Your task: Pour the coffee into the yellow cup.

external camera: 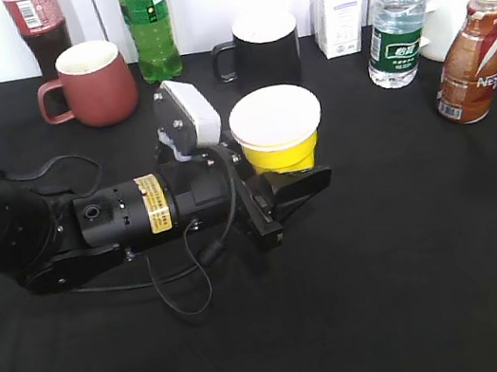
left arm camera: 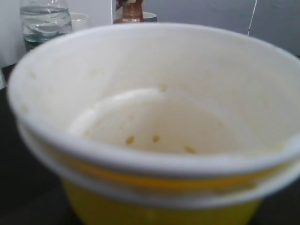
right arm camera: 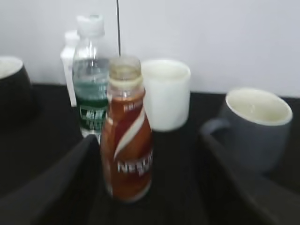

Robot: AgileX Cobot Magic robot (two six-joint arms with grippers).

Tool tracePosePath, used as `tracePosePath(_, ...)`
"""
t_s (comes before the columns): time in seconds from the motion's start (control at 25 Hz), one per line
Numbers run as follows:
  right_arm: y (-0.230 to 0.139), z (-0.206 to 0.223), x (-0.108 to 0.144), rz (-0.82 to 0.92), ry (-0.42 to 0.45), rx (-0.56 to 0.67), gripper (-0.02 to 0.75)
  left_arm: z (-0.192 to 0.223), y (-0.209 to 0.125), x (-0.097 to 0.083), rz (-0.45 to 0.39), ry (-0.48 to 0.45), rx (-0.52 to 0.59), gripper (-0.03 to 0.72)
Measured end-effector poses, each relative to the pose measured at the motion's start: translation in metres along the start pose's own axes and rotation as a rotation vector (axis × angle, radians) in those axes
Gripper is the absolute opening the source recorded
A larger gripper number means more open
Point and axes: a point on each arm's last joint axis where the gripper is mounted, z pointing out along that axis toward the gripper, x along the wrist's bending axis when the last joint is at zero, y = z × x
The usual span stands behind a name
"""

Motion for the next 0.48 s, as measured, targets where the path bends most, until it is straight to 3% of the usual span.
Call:
tracePosePath(0.24,-0.041,0.020,0.002,0.082,0.020,0.159,0.498,0.000,0.002,0.001,-0.011,0.013,-0.020,0.449)
tracePosePath(0.28,-0.048,0.022,0.004,0.098,0.032,0.189,0.515,0.000,0.002,0.002,-0.014,0.019,-0.022,0.449)
tracePosePath(0.36,-0.054,0.034,0.007,0.116,0.067,0.223,0.632,0.000,0.002,0.002,-0.015,0.020,-0.022,0.449)
tracePosePath(0.48,-0.059,0.060,0.011,0.084,0.120,0.240,0.669,0.000,0.002,0.002,-0.015,0.020,-0.022,0.449)
